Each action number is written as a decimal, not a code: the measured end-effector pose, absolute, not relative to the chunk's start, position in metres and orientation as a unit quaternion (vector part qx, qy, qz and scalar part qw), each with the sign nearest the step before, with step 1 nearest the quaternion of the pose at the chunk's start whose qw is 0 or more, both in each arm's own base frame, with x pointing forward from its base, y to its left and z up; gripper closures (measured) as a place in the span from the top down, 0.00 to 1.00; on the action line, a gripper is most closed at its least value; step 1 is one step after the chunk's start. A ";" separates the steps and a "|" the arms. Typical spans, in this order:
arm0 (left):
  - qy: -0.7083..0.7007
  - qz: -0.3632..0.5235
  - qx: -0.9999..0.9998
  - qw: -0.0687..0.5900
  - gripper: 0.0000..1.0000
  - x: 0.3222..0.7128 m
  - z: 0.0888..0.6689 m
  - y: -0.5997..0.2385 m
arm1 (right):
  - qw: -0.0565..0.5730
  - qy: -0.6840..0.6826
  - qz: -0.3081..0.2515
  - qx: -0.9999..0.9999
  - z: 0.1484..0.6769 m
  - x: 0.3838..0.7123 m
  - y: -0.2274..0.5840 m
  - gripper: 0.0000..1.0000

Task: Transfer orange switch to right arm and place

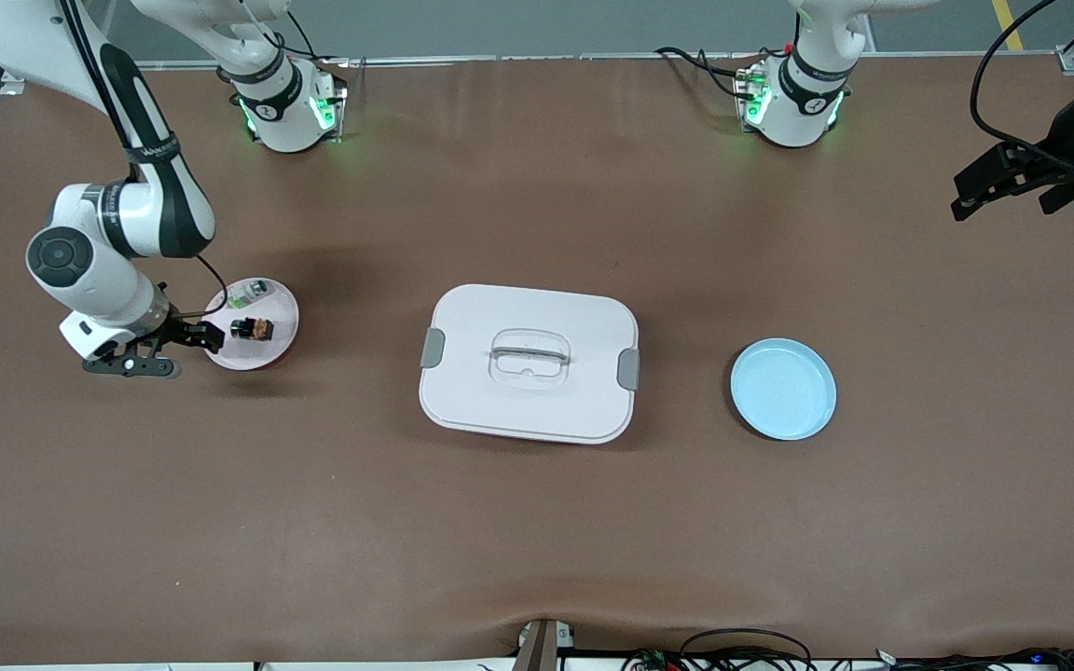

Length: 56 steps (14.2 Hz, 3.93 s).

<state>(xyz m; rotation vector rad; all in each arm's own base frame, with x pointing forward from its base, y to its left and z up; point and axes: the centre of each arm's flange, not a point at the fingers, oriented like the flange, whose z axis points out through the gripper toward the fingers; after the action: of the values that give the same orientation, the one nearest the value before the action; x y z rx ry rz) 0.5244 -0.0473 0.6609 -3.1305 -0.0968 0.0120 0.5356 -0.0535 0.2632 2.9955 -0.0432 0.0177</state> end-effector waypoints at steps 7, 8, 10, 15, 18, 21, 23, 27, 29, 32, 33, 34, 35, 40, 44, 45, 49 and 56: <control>-0.022 0.004 -1.000 0.005 1.00 0.523 0.661 -0.057 | 0.049 -0.048 0.046 0.997 0.307 0.541 -0.052 1.00; -0.022 0.004 -1.000 0.005 1.00 0.523 0.661 -0.057 | 0.047 -0.051 0.052 0.996 0.315 0.541 -0.052 1.00; -0.022 0.004 -1.000 0.005 1.00 0.523 0.661 -0.057 | 0.045 -0.050 0.058 0.996 0.335 0.541 -0.052 1.00; -0.019 0.004 -1.000 0.005 1.00 0.523 0.661 -0.060 | 0.020 -0.066 0.009 0.998 0.436 0.560 -0.049 1.00; -0.020 0.004 -1.000 0.005 1.00 0.523 0.661 -0.059 | 0.019 -0.062 0.005 0.998 0.503 0.571 -0.042 1.00; -0.021 0.004 -1.000 0.005 1.00 0.524 0.661 -0.058 | 0.019 -0.060 -0.018 0.998 0.529 0.568 -0.037 1.00; -0.021 0.004 -1.000 0.005 1.00 0.524 0.661 -0.058 | 0.019 -0.060 -0.023 0.998 0.548 0.567 -0.037 1.00; -0.021 0.004 -1.000 0.005 1.00 0.524 0.661 -0.059 | 0.018 -0.058 -0.025 0.998 0.562 0.565 -0.037 1.00; -0.021 0.004 -1.000 0.005 1.00 0.524 0.660 -0.059 | 0.018 -0.058 -0.027 0.998 0.563 0.564 -0.037 1.00; -0.022 0.005 -1.000 0.005 1.00 0.524 0.660 -0.057 | 0.018 -0.057 -0.030 0.998 0.565 0.563 -0.037 1.00; -0.023 0.005 -1.000 0.005 1.00 0.524 0.660 -0.056 | 0.018 -0.057 -0.031 0.998 0.566 0.562 -0.037 1.00; -0.024 0.005 -1.000 0.005 1.00 0.524 0.660 -0.056 | 0.018 -0.057 -0.032 0.998 0.567 0.561 -0.037 1.00; -0.023 0.005 -1.000 0.005 1.00 0.525 0.659 -0.056 | 0.018 -0.057 -0.032 0.998 0.567 0.560 -0.037 1.00; -0.022 0.005 -1.000 0.005 1.00 0.525 0.659 -0.057 | 0.017 -0.055 -0.026 0.998 0.580 0.553 -0.034 1.00; -0.022 0.006 -1.000 0.005 1.00 0.525 0.658 -0.057 | 0.016 -0.054 -0.019 0.998 0.594 0.545 -0.033 1.00; -0.022 0.006 -1.000 0.005 1.00 0.525 0.658 -0.057 | 0.016 -0.055 -0.019 0.998 0.595 0.544 -0.034 1.00; -0.022 0.005 -1.000 0.005 1.00 0.525 0.659 -0.057 | 0.011 -0.066 -0.017 0.998 0.605 0.536 -0.045 1.00; -0.031 0.004 -1.000 0.005 1.00 0.525 0.660 -0.057 | 0.001 -0.060 -0.016 0.998 0.614 0.528 -0.051 1.00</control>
<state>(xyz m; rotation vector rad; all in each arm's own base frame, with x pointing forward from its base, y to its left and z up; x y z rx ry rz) 0.5253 -0.0572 0.6601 -3.1298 -0.0959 0.0127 0.5281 -0.0506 0.6137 3.1338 -0.1888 -0.0504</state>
